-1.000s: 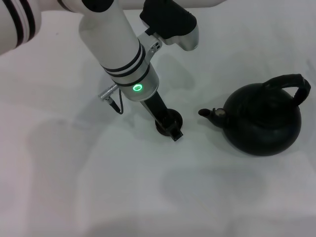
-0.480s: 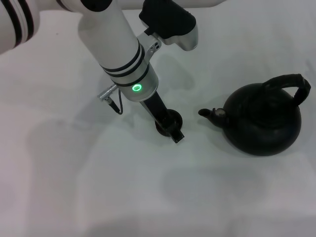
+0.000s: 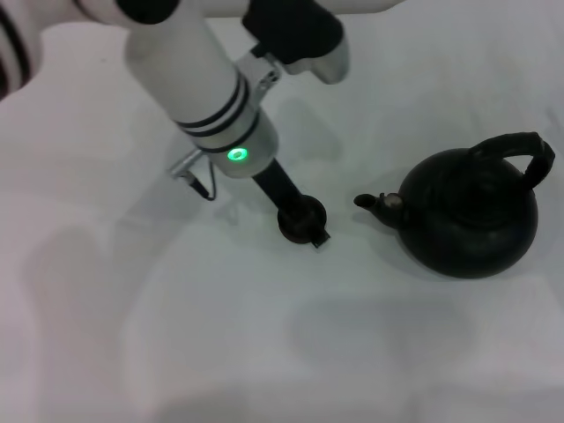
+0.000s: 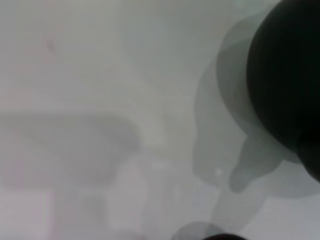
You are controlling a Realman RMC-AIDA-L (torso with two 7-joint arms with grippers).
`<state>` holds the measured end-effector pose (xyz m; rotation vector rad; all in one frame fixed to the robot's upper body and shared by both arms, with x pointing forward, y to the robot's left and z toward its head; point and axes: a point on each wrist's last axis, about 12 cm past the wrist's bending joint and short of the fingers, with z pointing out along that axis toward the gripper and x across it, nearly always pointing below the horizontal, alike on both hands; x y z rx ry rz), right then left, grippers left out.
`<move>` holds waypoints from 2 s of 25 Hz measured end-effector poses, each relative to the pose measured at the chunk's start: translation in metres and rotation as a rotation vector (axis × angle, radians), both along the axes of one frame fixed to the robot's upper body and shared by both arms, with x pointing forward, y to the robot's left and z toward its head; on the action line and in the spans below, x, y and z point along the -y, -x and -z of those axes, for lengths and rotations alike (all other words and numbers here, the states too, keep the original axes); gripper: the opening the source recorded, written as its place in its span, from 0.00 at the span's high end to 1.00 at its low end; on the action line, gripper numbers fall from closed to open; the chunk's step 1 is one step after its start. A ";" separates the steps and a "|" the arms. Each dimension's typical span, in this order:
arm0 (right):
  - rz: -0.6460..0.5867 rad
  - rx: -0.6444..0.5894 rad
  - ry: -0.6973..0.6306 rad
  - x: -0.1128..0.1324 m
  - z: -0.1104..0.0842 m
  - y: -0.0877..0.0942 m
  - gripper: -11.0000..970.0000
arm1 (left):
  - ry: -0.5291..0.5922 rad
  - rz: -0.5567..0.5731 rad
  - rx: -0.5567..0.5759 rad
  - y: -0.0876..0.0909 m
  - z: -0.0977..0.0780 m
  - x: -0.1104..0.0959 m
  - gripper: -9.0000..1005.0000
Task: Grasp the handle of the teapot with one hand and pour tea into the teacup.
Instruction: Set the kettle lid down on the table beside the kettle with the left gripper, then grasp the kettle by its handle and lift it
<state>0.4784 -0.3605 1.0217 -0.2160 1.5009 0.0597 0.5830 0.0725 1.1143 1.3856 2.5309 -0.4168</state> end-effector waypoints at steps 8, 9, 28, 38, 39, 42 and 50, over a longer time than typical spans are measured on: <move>-0.002 0.022 0.009 0.004 -0.003 0.001 0.09 | 0.125 -0.079 0.119 0.003 -0.022 -0.038 0.15; -0.003 0.027 0.013 0.005 -0.004 0.001 0.09 | 0.136 -0.086 0.130 0.004 -0.023 -0.042 0.15; -0.274 -0.340 0.214 0.042 -0.045 0.018 0.10 | 0.860 -0.274 0.703 0.082 0.030 -0.178 0.15; -0.452 -0.463 0.222 0.033 -0.082 0.034 0.10 | 0.981 -0.511 0.751 0.110 0.076 -0.222 0.15; -0.474 -0.466 0.208 0.031 -0.084 0.035 0.10 | 0.981 -0.511 0.761 0.111 0.077 -0.223 0.15; -0.539 -0.485 0.168 0.024 -0.088 0.039 0.10 | 0.980 -0.510 0.774 0.115 0.079 -0.223 0.15; -0.652 -0.501 0.113 0.007 -0.082 0.031 0.10 | 0.988 -0.512 0.773 0.116 0.080 -0.222 0.15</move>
